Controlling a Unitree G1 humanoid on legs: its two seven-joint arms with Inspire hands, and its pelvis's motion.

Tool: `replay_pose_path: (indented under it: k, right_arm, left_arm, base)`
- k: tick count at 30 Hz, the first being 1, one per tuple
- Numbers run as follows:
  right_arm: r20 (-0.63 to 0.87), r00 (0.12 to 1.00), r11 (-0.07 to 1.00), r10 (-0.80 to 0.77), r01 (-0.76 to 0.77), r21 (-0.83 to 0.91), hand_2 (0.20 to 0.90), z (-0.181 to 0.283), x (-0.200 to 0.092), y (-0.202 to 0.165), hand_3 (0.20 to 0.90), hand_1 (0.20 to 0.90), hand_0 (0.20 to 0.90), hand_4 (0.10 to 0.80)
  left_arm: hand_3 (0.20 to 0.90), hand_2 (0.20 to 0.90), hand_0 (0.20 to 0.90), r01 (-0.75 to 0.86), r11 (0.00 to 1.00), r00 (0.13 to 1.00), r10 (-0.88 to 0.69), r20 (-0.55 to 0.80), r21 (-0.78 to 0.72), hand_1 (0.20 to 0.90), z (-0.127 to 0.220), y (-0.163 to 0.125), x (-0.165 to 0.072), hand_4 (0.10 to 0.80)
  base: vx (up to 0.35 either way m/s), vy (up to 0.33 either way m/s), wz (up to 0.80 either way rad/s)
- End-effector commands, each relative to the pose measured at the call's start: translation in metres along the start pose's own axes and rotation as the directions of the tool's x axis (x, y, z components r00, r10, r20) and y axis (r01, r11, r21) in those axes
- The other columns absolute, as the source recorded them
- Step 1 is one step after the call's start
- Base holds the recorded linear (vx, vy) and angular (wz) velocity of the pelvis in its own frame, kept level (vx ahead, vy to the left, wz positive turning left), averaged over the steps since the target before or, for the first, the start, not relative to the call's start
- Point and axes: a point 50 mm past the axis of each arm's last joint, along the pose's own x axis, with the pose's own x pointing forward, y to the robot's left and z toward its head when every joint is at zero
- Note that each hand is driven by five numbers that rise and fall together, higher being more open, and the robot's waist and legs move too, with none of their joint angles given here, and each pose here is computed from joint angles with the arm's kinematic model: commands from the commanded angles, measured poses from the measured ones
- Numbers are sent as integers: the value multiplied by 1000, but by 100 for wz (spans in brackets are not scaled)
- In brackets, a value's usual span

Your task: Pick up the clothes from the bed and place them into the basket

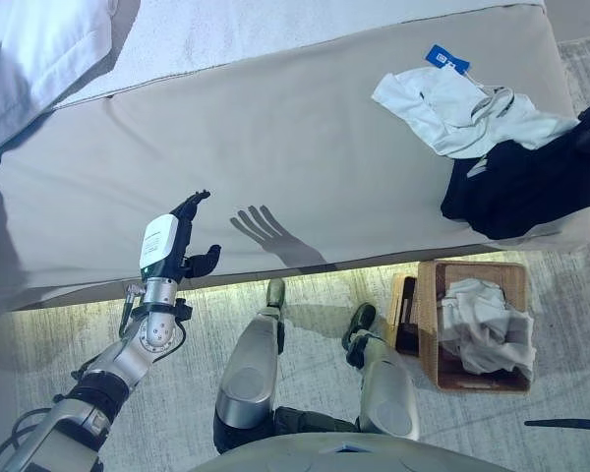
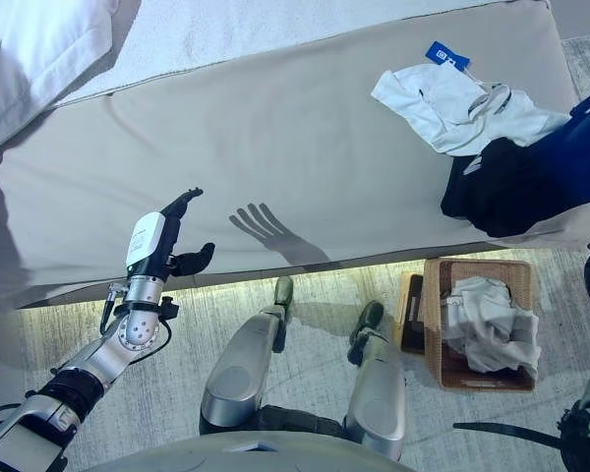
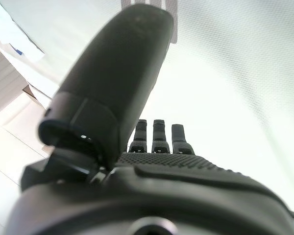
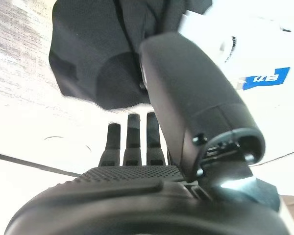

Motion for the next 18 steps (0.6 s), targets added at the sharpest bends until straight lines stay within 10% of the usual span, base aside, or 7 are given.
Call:
replay_pose_path:
  k: [1,18]
  right_arm:
    - [93,981,983,-172,177,-43,900,15,-12,-42,900,900,900,800]
    - [202,937,955,-284,296,-27,900,32,-17,-45,900,900,900,800]
  left_arm:
    - [900,900,900,-65,996,997,67,42,-60,900,3,11,-6,800]
    - [900,900,900,-60,996,997,63,46,-71,900,6,10,-5,800]
  base:
    - [39,-11,1]
    - [2,-1,0]
